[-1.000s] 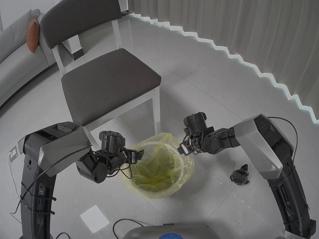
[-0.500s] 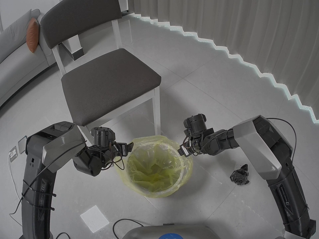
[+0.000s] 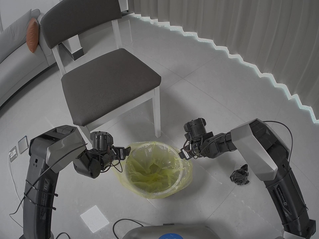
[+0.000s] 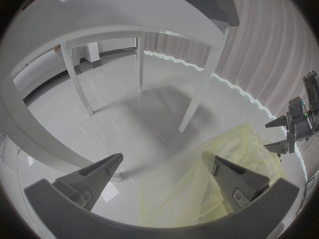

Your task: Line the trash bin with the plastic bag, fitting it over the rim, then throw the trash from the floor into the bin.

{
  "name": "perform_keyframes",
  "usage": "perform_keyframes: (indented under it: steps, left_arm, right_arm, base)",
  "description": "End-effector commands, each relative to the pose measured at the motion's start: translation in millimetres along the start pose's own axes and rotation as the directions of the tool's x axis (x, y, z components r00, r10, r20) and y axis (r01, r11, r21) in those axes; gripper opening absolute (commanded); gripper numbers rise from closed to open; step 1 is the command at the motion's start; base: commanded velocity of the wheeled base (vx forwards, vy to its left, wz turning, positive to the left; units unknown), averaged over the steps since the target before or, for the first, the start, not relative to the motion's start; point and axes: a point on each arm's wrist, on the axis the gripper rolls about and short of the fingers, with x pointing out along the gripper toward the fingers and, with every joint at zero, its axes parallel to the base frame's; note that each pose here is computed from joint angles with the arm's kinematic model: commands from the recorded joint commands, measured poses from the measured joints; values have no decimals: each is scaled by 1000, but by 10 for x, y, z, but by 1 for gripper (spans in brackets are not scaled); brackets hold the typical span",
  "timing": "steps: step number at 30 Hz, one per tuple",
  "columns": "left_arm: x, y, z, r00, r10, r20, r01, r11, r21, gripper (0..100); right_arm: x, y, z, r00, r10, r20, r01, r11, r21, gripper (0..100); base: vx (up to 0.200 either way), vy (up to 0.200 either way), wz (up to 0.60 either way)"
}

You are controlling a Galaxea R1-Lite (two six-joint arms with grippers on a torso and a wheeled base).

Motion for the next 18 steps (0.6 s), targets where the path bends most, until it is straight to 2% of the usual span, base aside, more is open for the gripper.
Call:
perform_keyframes:
  steps: [1, 8, 18]
  left_arm:
    - [9, 12, -59, 1000, 2, -16, -2, 1000, -2, 100]
    - [-30, -17, -49, 1000, -6, -20, 6, 999, -31, 100]
    - [-199, 58, 114, 1000, 8, 3, -7, 999, -43, 100]
  right_arm:
    - [42, 2, -46, 1000, 0, -12, 0, 1000, -1, 100]
    - [70, -36, -75, 1000, -6, -21, 6, 1000, 5, 100]
    - [-26, -174, 6, 1000, -21, -7, 21, 999, 25, 100]
  base:
    - [0, 0, 0]
    - [0, 0, 0]
    - [0, 0, 0]
